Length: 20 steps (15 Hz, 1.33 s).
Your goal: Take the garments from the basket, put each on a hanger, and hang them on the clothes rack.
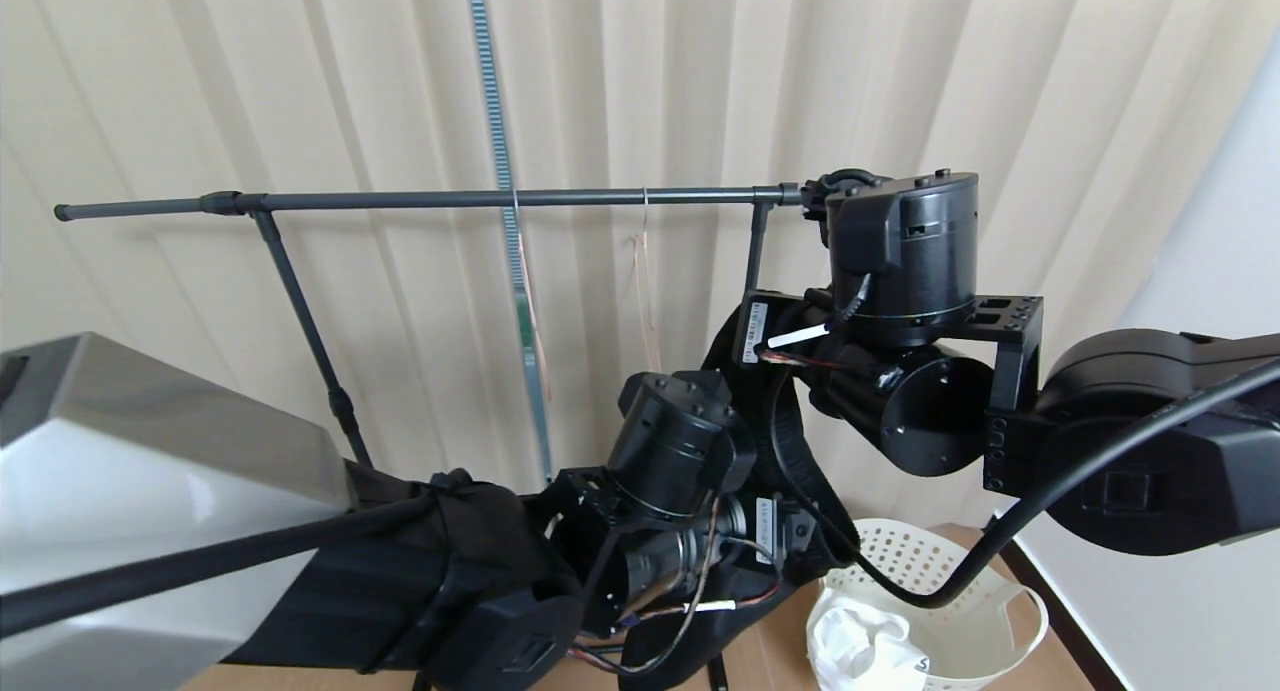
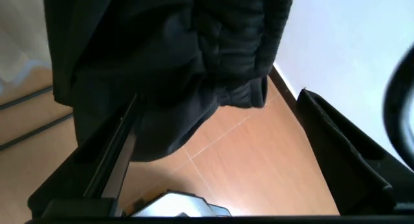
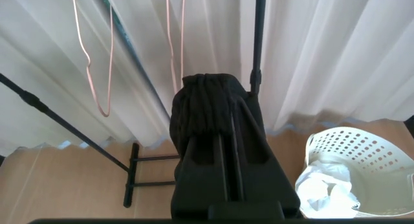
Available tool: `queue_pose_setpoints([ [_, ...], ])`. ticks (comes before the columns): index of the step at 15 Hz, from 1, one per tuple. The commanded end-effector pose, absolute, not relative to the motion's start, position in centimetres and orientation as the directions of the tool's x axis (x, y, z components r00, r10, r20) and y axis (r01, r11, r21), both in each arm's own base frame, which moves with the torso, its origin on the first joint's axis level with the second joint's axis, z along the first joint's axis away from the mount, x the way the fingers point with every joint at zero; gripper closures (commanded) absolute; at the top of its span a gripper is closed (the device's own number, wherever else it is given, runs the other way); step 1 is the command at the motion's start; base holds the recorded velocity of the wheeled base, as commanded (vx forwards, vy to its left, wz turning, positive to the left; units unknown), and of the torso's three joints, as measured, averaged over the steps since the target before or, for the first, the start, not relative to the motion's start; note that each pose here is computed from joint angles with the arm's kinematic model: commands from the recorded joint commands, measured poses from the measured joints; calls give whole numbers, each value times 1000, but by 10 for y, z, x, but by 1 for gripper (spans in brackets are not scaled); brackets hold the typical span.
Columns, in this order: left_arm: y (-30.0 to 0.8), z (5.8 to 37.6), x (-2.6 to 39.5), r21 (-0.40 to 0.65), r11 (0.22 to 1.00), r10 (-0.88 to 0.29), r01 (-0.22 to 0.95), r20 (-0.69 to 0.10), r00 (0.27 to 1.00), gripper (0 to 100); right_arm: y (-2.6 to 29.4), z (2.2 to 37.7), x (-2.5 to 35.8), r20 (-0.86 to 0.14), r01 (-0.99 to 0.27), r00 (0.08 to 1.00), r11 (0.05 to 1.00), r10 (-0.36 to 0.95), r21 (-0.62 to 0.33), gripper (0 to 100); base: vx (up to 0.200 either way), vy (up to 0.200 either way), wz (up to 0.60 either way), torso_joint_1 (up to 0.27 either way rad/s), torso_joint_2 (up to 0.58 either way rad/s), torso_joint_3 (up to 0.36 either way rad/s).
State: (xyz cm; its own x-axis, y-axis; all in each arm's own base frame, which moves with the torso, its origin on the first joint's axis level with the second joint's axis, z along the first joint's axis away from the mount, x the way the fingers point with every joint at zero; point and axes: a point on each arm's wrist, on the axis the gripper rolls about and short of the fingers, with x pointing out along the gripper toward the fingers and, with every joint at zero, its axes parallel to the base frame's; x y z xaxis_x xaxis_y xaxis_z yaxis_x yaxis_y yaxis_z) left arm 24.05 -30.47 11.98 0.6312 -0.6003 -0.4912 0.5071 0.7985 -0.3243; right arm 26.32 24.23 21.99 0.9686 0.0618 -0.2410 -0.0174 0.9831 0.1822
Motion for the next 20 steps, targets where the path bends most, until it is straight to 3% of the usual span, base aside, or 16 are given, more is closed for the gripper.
queue_pose_setpoints([
  [1,-317,115,244,-317,803,-595,505,-485,641,0,243,222,260,-237,-21,969,982,65,186,100,0,0,0,0,0,0],
  [5,-327,111,255,-282,847,-532,452,-467,707,0,239,226,254,-229,-17,972,982,60,188,100,0,0,0,0,0,0],
  [11,-317,97,264,-206,911,-412,358,-489,768,0,234,232,249,-216,-17,974,980,60,198,100,0,0,0,0,0,0],
  [20,-280,63,226,-84,932,-325,353,-626,709,0,228,235,255,-207,6,978,978,38,206,100,0,0,0,0,0,0],
])
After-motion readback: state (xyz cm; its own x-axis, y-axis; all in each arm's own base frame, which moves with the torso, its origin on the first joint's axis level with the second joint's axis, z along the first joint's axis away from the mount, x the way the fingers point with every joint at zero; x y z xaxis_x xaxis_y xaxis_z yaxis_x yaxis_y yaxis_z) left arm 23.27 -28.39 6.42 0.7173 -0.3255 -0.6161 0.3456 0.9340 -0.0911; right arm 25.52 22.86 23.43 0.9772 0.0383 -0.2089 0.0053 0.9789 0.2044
